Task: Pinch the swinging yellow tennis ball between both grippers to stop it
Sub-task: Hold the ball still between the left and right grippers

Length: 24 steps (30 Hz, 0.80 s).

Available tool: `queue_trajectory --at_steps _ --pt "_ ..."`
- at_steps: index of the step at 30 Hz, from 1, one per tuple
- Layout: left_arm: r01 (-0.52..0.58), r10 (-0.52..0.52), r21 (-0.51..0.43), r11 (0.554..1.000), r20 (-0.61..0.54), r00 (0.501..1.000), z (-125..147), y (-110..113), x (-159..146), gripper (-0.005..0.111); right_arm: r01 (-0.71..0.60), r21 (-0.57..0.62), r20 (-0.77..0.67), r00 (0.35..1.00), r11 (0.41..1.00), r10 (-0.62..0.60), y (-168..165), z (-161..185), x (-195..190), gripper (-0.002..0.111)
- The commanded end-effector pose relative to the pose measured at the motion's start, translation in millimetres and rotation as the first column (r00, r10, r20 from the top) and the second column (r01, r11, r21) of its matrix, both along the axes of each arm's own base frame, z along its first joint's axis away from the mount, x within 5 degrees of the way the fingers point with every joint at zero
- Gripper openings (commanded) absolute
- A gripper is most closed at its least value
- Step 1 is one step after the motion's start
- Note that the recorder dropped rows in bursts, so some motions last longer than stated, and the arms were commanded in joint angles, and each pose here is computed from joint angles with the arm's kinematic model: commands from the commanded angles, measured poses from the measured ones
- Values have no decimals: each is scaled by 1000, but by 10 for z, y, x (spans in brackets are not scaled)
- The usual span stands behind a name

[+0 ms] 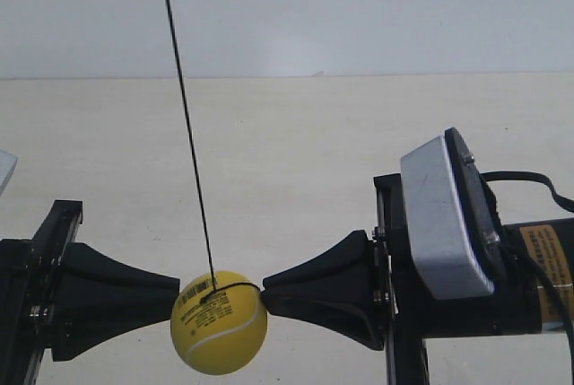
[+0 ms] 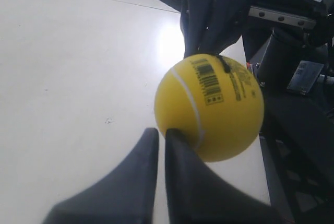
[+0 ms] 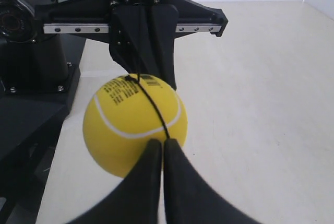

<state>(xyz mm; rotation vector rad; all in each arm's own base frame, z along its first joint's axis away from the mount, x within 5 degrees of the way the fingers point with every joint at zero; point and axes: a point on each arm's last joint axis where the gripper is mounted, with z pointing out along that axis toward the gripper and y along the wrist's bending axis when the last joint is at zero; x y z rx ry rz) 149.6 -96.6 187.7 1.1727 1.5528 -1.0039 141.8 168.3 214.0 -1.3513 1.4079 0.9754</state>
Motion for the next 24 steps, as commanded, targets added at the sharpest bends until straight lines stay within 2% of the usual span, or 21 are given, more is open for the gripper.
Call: queue_trajectory --at_steps 1,24 --pt "16 -16 -4 1000 5 1000 3 -11 -5 5 -10 7 9 1000 1000 10 7 14 -1 0" --pt "16 -16 -3 1000 24 1000 6 -10 0 5 -5 3 20 1000 1000 5 9 24 11 0"
